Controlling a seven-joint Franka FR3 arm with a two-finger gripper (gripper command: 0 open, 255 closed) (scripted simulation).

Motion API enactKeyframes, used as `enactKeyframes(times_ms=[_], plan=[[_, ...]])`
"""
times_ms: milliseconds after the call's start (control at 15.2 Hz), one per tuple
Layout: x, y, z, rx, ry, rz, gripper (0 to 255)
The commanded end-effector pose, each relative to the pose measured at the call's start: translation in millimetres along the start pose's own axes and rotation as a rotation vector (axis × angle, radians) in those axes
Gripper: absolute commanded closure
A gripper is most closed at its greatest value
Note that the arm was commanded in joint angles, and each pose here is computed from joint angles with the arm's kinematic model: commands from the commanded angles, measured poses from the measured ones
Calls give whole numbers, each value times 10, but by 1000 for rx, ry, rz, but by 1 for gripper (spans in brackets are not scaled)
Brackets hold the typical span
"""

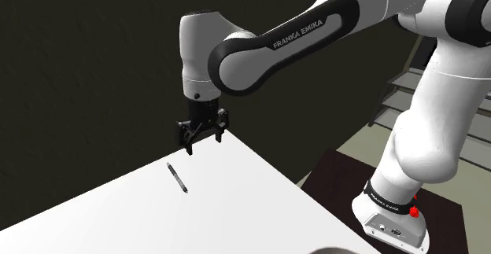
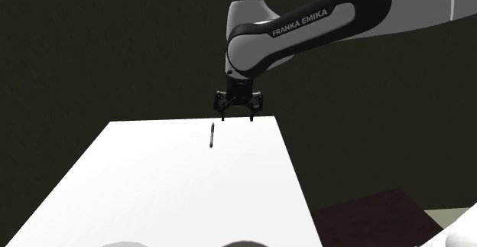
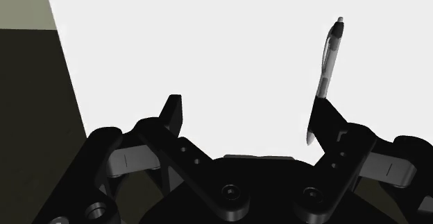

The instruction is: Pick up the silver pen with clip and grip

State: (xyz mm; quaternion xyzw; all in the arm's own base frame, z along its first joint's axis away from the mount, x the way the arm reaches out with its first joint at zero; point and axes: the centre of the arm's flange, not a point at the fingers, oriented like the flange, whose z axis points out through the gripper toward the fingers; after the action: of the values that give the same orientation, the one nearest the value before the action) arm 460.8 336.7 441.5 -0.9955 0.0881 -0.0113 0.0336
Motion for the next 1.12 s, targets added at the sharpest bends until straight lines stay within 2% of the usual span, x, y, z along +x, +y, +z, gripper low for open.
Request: enactKeyframes(times_ms=[0,396,858,990,1056], plan=[[42,-221,91,2,-4,6,0],[200,-849,368,10,-14,16,0],[193,-822,767,10,-14,16,0],[193,-822,767,10,-14,16,0],[197,-817,762,10,-14,16,255]])
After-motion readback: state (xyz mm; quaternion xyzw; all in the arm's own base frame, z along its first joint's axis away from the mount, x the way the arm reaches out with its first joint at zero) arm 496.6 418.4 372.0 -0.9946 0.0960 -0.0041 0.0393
